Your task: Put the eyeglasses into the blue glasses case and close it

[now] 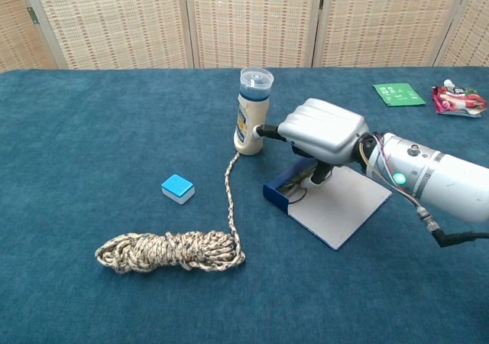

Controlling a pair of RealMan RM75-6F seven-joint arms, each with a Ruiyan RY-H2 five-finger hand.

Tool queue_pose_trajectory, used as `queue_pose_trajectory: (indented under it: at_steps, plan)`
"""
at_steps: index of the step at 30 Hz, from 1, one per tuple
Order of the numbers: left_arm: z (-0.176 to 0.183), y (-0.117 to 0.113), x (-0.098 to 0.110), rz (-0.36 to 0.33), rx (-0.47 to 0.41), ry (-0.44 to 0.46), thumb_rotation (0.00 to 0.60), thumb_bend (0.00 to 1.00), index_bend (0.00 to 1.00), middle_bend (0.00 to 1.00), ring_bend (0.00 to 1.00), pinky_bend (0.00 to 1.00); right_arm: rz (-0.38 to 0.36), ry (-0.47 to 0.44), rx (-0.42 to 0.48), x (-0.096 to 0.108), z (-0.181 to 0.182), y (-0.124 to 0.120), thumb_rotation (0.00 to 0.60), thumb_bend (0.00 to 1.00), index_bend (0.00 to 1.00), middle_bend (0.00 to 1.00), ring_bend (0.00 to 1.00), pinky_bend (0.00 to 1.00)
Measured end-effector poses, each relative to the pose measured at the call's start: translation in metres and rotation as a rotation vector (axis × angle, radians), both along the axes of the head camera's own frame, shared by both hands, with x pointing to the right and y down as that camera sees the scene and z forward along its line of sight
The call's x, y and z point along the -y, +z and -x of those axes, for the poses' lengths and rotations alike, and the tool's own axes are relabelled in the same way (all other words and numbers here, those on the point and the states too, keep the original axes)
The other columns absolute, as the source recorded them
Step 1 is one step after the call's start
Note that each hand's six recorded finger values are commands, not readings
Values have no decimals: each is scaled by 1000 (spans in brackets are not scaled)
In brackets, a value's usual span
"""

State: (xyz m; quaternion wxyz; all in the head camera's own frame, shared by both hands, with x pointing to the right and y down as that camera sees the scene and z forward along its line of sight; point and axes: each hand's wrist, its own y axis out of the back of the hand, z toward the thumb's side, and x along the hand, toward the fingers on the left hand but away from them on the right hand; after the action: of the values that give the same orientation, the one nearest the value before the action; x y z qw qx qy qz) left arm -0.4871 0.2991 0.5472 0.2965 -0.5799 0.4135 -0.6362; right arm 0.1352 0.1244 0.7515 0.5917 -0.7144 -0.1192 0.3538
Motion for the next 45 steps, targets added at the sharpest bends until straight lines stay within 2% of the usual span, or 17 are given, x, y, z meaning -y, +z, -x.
queue_pose_trajectory:
  at_steps: [7, 10, 16, 20, 29, 45]
  plan:
    - [-5, 2, 3, -2, -11, 15, 600, 195, 69, 92, 121, 232, 9, 30, 25, -1, -22, -15, 600, 121, 180, 1000, 1000, 1000]
    - [-5, 1, 4, -8, -14, 17, 600, 195, 69, 92, 121, 232, 16, 66, 46, -3, -37, -26, 600, 168, 186, 1000, 1000, 1000]
    - [-6, 2, 5, -6, -15, 22, 600, 195, 69, 92, 121, 232, 49, 165, 54, -18, -88, -37, 600, 190, 278, 1000, 1000, 1000]
    - [-8, 2, 5, -4, -17, 26, 600, 195, 69, 92, 121, 232, 81, 217, 48, -32, -112, -35, 600, 190, 287, 1000, 1000, 1000]
    - [-12, 1, 5, -6, -20, 33, 600, 194, 69, 92, 121, 232, 99, 250, -14, -39, -139, -19, 600, 190, 287, 1000, 1000, 1000]
    - [-12, -2, 5, -4, -9, 36, 600, 195, 69, 92, 121, 232, 124, 277, -52, -38, -142, 9, 600, 190, 287, 1000, 1000, 1000]
